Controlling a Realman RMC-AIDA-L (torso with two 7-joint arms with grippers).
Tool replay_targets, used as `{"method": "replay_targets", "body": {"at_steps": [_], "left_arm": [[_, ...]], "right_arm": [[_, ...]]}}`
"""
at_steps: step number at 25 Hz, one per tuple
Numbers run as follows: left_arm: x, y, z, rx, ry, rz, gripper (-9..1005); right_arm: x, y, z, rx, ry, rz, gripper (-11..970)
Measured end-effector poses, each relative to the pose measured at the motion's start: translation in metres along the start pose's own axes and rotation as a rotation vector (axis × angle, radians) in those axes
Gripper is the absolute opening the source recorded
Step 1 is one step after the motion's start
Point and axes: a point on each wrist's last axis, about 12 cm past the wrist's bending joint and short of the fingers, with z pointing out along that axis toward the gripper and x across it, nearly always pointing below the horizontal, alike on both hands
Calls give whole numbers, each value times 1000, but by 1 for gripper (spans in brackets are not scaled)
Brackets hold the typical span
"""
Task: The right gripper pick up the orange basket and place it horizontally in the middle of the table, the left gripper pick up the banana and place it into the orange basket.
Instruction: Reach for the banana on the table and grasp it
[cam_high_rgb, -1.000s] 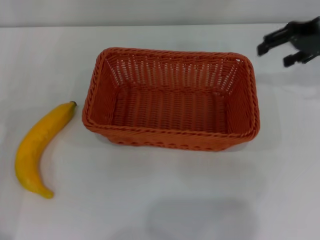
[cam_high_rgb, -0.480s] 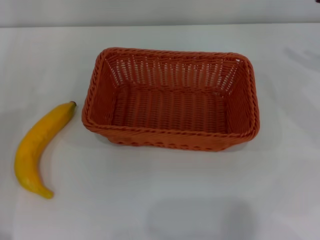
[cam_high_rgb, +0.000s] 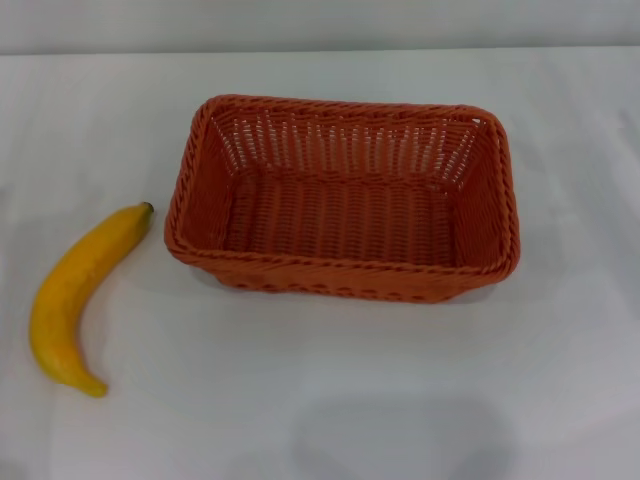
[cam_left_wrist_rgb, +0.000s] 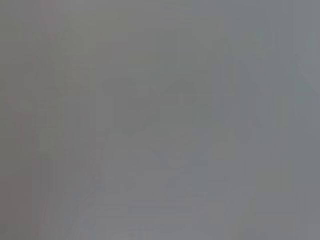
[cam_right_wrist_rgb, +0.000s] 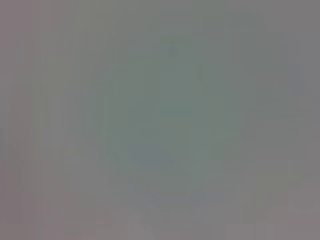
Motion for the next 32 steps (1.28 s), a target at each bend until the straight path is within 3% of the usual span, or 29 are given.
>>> {"method": "replay_targets", "body": {"at_steps": [2,6,8,15,22,28,32], "left_arm": [[1,-2,1,18,12,-32,814],[0,2,2,41,47,-118,813],[-5,9,5,85,110,-199,813],[-34,27,26,205,322,-333,812],[-80,35,44,316,673,-331,811],[-125,28,53,333,929,-290,803],[-147,11,67,330,1102,-281,773]], "right_arm": [[4,7,-6,41,-63,-150,779],[8,10,-9,69,-72,-333,753],[9,7,-10,81,-52,-346,748],[14,-5,-4,129,49,-338,767],[17,-10,-4,160,93,-326,859],[18,-15,-4,182,119,-326,876],[17,-18,-4,192,126,-335,876]]}}
